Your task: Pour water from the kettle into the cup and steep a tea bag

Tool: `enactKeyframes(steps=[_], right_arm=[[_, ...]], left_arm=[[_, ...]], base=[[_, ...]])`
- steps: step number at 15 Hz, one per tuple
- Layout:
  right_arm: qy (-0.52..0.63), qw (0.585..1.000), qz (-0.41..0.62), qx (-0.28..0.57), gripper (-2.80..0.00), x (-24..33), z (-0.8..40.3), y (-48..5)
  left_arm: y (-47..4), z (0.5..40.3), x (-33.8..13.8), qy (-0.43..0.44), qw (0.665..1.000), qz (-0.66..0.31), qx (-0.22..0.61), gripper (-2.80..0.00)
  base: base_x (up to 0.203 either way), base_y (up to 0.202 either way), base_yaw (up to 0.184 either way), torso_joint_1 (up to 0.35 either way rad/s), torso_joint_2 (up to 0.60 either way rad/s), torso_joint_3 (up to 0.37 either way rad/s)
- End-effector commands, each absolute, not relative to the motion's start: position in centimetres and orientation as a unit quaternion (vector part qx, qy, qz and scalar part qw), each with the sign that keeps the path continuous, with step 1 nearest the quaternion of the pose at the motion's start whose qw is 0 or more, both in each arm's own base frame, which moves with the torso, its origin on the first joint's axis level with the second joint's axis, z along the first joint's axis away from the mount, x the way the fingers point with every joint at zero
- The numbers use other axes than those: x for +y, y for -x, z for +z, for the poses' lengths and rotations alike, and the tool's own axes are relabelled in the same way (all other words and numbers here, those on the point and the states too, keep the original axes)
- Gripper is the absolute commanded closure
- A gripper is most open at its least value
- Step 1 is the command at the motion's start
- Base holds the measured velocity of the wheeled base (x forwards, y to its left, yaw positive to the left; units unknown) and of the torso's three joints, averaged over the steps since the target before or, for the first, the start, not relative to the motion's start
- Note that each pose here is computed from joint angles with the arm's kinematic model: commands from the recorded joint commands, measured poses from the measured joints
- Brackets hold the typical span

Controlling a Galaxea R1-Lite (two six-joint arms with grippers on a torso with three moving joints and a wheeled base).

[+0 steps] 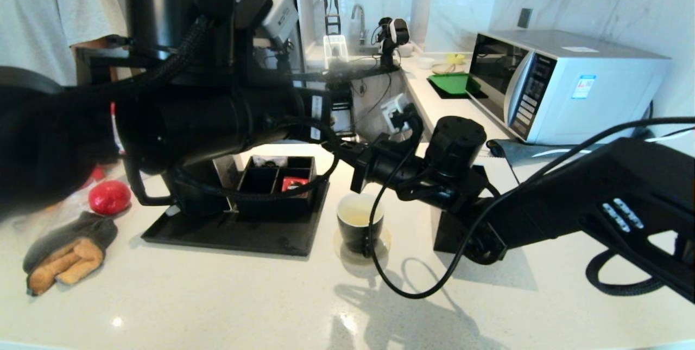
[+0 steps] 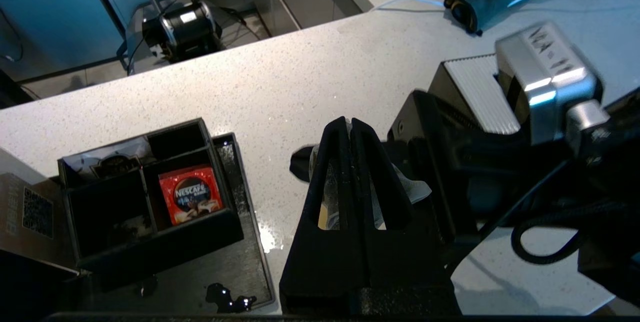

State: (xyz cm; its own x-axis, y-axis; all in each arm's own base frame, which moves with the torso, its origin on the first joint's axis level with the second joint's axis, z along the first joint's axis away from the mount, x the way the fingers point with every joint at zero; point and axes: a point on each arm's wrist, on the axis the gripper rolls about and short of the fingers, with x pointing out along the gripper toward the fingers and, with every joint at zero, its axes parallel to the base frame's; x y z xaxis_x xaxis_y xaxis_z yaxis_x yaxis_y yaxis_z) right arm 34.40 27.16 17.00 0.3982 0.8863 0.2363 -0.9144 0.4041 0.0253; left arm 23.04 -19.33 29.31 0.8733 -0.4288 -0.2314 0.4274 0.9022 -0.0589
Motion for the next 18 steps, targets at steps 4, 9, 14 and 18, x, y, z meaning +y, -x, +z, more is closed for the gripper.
enactKeyframes(steps=[4, 9, 14, 18], right_arm=[[-0.077, 0.831, 0.539, -0.117, 0.00, 27.1, 18.8, -34.9], [-0.076, 0.834, 0.533, -0.123, 0.00, 26.7, 19.7, -35.5], [-0.077, 0.834, 0.532, -0.124, 0.00, 26.6, 19.8, -35.5], [-0.076, 0.834, 0.532, -0.126, 0.00, 26.6, 20.0, -35.4]], left_arm=[[-22.9, 28.9, -19.2, 0.001, 0.967, -0.219, 0.126, 0.00], [-23.0, 28.9, -19.2, 0.015, 0.968, -0.218, 0.126, 0.00], [-23.1, 28.6, -19.5, 0.013, 0.967, -0.219, 0.130, 0.00], [-23.2, 28.5, -19.5, 0.012, 0.967, -0.218, 0.132, 0.00]], base=[[0.000, 0.000, 0.000, 0.000, 0.00, 0.000], [0.000, 0.000, 0.000, 0.000, 0.00, 0.000], [0.000, 0.000, 0.000, 0.000, 0.00, 0.000], [0.000, 0.000, 0.000, 0.000, 0.00, 0.000]])
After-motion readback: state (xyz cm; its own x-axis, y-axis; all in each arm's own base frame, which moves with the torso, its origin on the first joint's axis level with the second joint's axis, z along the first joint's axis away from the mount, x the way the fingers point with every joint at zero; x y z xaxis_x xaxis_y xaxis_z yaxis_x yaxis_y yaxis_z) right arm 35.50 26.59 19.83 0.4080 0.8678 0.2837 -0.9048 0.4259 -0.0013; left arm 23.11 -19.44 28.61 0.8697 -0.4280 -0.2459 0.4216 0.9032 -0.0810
